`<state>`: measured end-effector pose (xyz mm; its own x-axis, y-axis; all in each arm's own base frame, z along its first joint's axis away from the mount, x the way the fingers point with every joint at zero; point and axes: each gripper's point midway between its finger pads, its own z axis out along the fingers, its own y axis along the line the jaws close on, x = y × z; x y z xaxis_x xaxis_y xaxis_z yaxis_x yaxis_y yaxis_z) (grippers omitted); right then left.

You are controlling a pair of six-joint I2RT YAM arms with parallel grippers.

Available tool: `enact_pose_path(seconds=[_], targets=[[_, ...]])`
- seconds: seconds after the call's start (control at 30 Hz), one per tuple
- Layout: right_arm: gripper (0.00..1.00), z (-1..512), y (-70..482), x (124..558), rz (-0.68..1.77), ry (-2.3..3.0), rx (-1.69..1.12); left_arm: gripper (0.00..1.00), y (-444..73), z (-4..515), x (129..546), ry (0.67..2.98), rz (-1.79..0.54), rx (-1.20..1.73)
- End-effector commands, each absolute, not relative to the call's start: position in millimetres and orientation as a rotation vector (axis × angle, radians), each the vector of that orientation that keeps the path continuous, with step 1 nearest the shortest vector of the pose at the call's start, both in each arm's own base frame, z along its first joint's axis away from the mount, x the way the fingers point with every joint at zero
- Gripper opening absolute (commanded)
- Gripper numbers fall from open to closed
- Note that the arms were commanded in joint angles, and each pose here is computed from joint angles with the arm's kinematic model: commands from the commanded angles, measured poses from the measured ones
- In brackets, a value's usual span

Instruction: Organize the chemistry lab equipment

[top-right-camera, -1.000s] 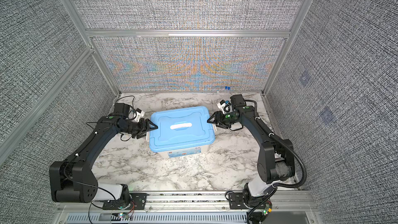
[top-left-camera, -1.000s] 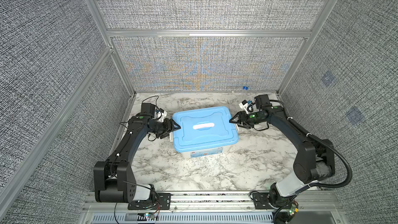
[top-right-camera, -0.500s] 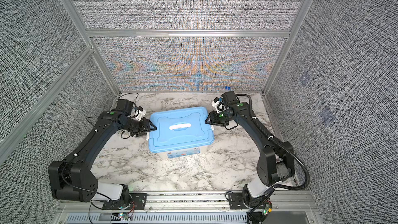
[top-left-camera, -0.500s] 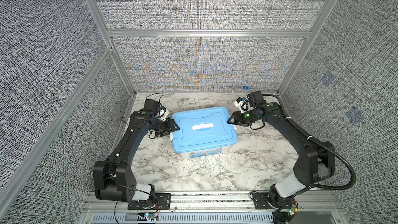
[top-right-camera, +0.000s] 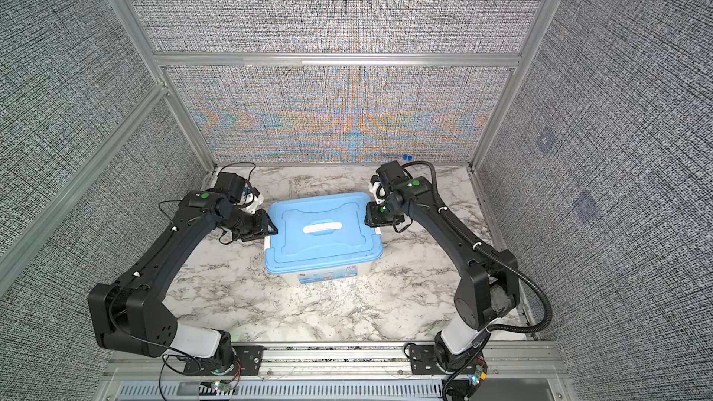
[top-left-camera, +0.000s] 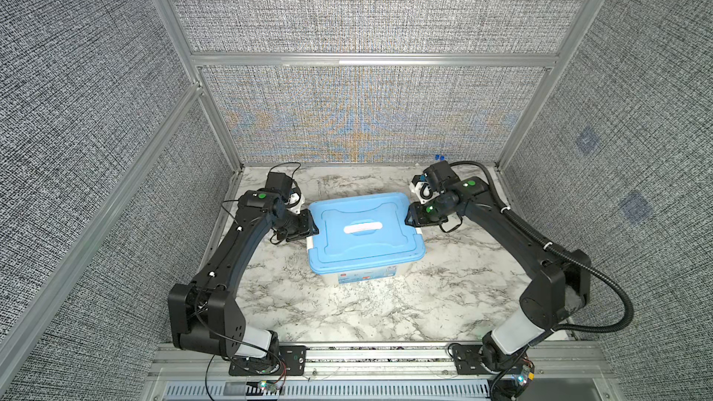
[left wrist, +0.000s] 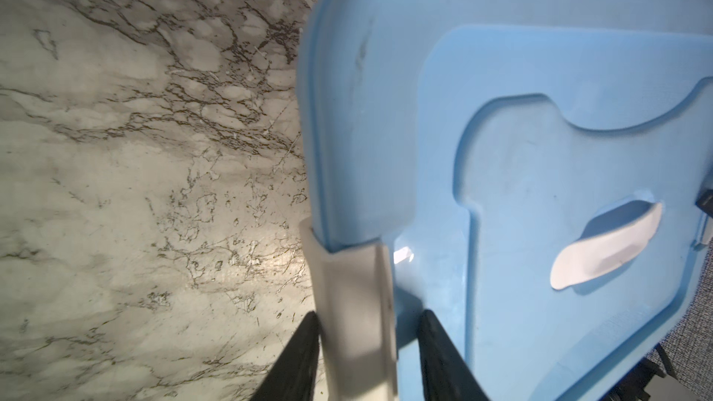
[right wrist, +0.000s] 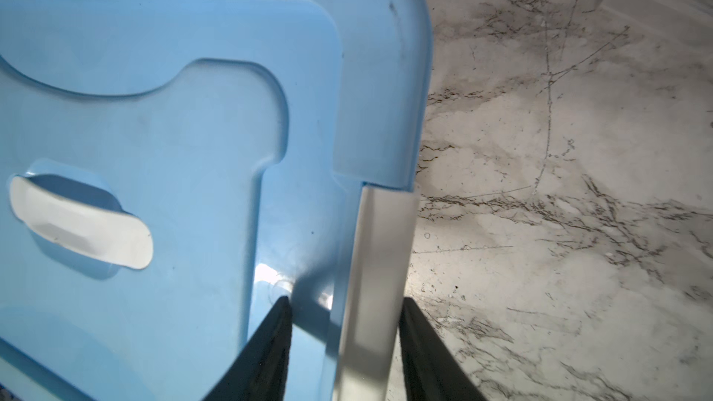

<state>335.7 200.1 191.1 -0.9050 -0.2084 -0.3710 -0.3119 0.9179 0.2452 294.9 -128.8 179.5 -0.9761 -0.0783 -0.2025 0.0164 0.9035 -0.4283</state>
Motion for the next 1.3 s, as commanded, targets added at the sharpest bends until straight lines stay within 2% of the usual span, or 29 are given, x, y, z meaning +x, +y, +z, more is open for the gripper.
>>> enact_pose_path(seconds=[0.0,0.27,0.4,0.6,0.73,0.97,1.1,1.13,1.17,1.2,1.27], targets=[[0.46,188,198,321,0.346,2.797,-0.434,0.41,-132,178,293,2.866,-0.640,0.003],[0.42,184,203,312,0.143,2.814,-0.467,0.41,-140,181,297,2.860,-0.671,0.021],[0.40,182,210,306,0.115,2.833,-0.442,0.41,-156,186,298,2.831,-0.818,0.022],[0.41,192,199,311,0.057,2.796,-0.331,0.56,-156,193,304,2.798,-0.815,0.010],[0.51,206,188,315,0.016,2.734,-0.258,0.69,-142,196,308,2.800,-0.689,-0.023],[0.64,244,174,323,0.055,2.570,-0.154,0.79,-128,216,318,2.739,-0.638,-0.105],[0.68,289,160,327,0.074,2.361,-0.105,0.86,-114,238,319,2.688,-0.579,-0.141],[0.76,302,153,328,0.069,2.291,-0.087,0.87,-107,246,320,2.662,-0.536,-0.158],[0.90,312,148,329,0.061,2.234,-0.080,0.88,-100,252,320,2.639,-0.489,-0.170],[0.99,325,140,328,0.046,2.169,-0.070,0.91,-92,259,320,2.606,-0.433,-0.177],[0.99,345,126,323,0.016,2.056,-0.060,0.93,-79,275,319,2.525,-0.345,-0.161]])
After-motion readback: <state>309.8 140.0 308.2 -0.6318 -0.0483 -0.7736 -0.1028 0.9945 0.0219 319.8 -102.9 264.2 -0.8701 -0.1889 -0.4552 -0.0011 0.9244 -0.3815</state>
